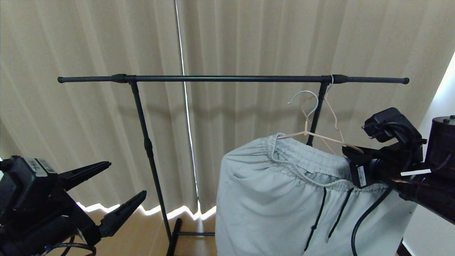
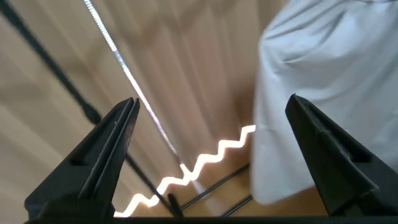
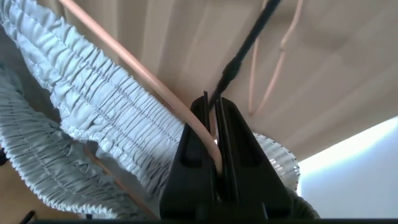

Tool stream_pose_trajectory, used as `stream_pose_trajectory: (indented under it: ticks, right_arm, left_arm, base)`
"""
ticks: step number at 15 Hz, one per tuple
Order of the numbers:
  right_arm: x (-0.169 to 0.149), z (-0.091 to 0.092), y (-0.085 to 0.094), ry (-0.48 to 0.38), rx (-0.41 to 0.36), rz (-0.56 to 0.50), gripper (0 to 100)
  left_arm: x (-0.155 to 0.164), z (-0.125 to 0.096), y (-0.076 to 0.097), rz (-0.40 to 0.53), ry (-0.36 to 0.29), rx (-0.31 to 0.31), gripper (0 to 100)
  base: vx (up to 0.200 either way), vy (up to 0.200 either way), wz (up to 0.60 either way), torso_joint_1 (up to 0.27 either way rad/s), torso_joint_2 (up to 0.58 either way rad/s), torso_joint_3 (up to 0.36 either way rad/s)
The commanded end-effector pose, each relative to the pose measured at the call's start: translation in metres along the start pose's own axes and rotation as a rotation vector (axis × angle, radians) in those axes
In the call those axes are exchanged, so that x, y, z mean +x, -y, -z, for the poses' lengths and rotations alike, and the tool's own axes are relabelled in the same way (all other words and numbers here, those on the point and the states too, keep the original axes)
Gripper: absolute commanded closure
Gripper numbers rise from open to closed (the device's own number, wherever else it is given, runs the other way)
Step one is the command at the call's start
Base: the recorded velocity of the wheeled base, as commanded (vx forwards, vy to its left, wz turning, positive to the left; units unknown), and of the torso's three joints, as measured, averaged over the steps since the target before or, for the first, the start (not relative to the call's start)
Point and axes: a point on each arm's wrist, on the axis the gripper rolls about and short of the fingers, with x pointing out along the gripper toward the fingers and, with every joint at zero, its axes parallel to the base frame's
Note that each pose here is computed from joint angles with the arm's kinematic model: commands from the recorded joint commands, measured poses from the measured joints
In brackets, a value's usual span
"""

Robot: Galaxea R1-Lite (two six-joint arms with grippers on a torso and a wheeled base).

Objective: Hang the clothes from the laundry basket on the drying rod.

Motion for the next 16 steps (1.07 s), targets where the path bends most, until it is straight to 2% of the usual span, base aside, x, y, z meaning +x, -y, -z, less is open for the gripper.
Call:
stream_pose_trajectory:
  ticks: [1, 2, 14, 16]
  right_arm:
    - [-0.0028, -0.0024, 0.0015, 0.017, 0.007, 0.013, 100]
    - [-0.0031, -0.0031, 0.0018, 0.019, 0.008, 0.015, 100]
    - [-0.0008, -0.0056, 0.0027, 0.024, 0.012, 0.027, 100]
    - [-0.0004, -0.0058, 0.0026, 0.024, 0.012, 0.027, 100]
  left_arm:
    - [0.0007, -0.0012, 0.0012, 0.009, 0.006, 0.000, 0]
    - [0.0007, -0.0014, 0.0012, 0.008, 0.007, 0.000, 0]
    - [-0.0046, -0.0012, 0.0025, 0.006, 0.016, 0.011, 0]
    - [-0.0049, -0.0014, 0.0025, 0.005, 0.017, 0.016, 0]
  base:
    - [0.000, 0.000, 0.00, 0.000, 0.00, 0.000]
    - [0.000, 0.000, 0.00, 0.000, 0.00, 0.000]
    - [0.200, 0.000, 0.00, 0.000, 0.00, 0.004]
    - [0.000, 0.000, 0.00, 0.000, 0.00, 0.000]
